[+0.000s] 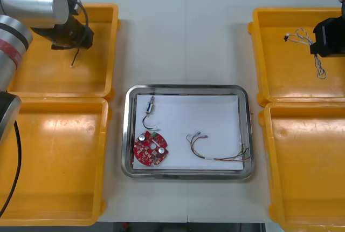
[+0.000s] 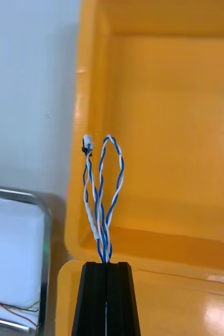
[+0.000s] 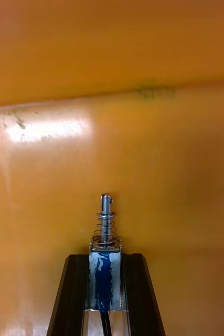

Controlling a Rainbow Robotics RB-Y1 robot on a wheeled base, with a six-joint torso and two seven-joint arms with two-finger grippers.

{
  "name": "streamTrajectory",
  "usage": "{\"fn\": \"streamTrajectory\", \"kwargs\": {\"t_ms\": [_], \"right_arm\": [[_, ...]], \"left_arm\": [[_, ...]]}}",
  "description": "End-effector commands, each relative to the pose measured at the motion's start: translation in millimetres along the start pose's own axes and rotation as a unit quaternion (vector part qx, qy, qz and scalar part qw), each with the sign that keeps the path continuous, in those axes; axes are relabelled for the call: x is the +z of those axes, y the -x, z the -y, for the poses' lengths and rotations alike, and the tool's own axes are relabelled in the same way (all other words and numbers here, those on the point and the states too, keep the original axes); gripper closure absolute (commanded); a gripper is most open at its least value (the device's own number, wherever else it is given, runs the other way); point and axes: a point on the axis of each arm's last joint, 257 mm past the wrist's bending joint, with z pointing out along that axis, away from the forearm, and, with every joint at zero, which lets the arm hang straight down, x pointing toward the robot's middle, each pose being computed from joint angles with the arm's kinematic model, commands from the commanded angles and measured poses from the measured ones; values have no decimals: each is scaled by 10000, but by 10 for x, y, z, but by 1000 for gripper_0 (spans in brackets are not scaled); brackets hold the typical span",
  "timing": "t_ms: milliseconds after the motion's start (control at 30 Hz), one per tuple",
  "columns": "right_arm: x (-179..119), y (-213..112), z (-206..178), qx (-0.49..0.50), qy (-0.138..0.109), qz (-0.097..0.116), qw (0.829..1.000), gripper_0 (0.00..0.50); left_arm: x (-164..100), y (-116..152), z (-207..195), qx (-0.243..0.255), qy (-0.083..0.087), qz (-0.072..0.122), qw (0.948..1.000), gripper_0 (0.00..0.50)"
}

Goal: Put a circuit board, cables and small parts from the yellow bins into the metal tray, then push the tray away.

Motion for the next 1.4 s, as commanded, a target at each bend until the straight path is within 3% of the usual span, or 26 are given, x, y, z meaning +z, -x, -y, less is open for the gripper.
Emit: {"fn": "streamTrajectory", "kwargs": {"t_ms": [33,200,333,500,667,933,1100,1233,1400], "right_arm": [[-135,-107,-322,-982,63,66,9951,500],[-139,-318,-828,-1816,438,-48,9824,500],[-93,-571,-1149,-2398,729,-294,9676,500],[-17,-851,-1401,-3009,880,-549,9480,500],[49,-1024,-1574,-3545,828,-614,9294,500],[212,-1085,-1841,-4073,703,-500,9092,500],[349,-1092,-1981,-4314,537,-437,8995,500],[505,-1117,-2110,-4414,561,-413,8946,500],[770,-1147,-2186,-4854,559,-440,8714,500]], "left_arm": [[-301,153,-137,636,19,-14,9980,500],[-587,171,-152,665,-17,-232,9975,500],[-786,158,-150,677,-37,-286,9973,500],[-978,83,-128,654,-14,-335,9973,500],[-1147,-6,-37,590,20,-389,9975,500],[-1365,-146,189,493,-28,-396,9980,500],[-1486,-250,393,467,-160,-359,9981,500],[-1554,-305,548,406,-265,-307,9984,500],[-1621,-366,774,347,-409,-263,9982,500]]}}
